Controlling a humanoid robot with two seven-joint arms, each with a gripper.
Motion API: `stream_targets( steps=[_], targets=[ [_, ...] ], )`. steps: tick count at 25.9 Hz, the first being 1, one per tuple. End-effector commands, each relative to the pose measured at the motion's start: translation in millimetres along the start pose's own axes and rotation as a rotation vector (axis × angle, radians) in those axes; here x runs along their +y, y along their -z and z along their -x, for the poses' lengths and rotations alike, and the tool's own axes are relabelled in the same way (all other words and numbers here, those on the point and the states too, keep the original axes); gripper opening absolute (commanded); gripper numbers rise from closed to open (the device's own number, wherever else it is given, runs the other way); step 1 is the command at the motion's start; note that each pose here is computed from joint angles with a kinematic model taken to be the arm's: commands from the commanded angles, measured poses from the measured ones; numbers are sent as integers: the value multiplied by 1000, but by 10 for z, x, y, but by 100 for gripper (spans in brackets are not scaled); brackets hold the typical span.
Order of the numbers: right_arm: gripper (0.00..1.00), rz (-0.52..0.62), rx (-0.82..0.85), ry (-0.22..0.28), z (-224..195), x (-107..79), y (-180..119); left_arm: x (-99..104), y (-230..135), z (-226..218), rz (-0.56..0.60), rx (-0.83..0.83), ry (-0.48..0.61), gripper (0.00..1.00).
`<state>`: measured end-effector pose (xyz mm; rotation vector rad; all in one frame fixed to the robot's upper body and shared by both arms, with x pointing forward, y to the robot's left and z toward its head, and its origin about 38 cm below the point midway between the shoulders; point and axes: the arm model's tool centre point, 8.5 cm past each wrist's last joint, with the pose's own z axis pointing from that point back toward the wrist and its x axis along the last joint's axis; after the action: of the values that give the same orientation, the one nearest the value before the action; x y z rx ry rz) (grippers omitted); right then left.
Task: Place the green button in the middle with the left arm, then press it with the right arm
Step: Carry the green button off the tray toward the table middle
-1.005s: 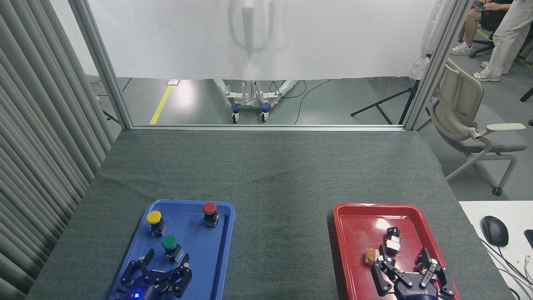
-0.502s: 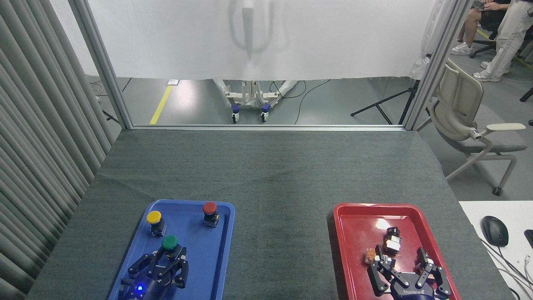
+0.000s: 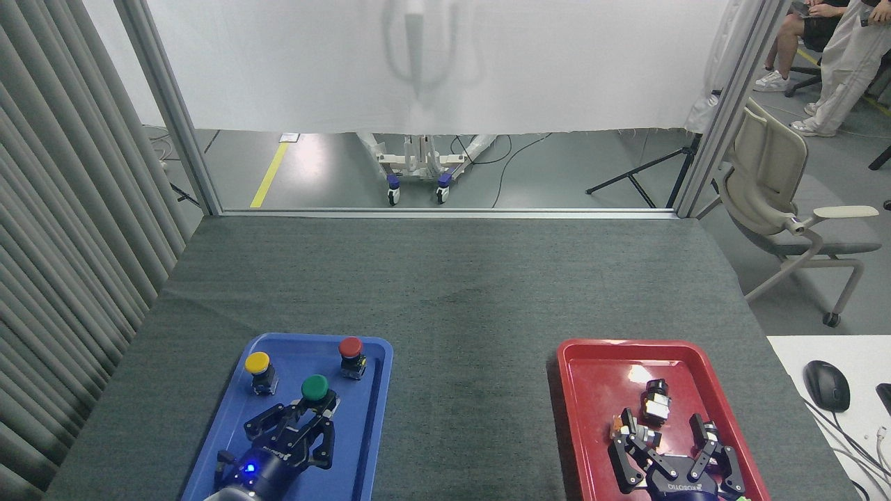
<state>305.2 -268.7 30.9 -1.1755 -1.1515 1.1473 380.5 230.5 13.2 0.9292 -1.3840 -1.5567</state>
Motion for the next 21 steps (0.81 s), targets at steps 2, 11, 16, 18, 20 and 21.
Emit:
stream_targets(
  steps=[2, 11, 16, 18, 20, 21],
  targets=[
    [100, -3, 4, 5, -3, 27, -2, 210, 519, -596, -29, -152, 10, 0],
    [100, -8, -7, -4, -6, 39, -14, 18, 1079, -1426, 98, -291, 1, 0],
    [99, -5, -12, -13, 32, 32, -12, -21, 1063, -1549, 116, -327, 27, 0],
    [99, -4, -12, -18, 52, 26, -14, -47, 1050, -1597, 126, -342, 39, 0],
    [99, -6, -12, -19, 57, 30, -15, -103, 1026, -1583, 140, -340, 39, 0],
    [99, -6, -13, -20, 61, 29, -14, -127, 1014, -1584, 146, -340, 37, 0]
  ],
)
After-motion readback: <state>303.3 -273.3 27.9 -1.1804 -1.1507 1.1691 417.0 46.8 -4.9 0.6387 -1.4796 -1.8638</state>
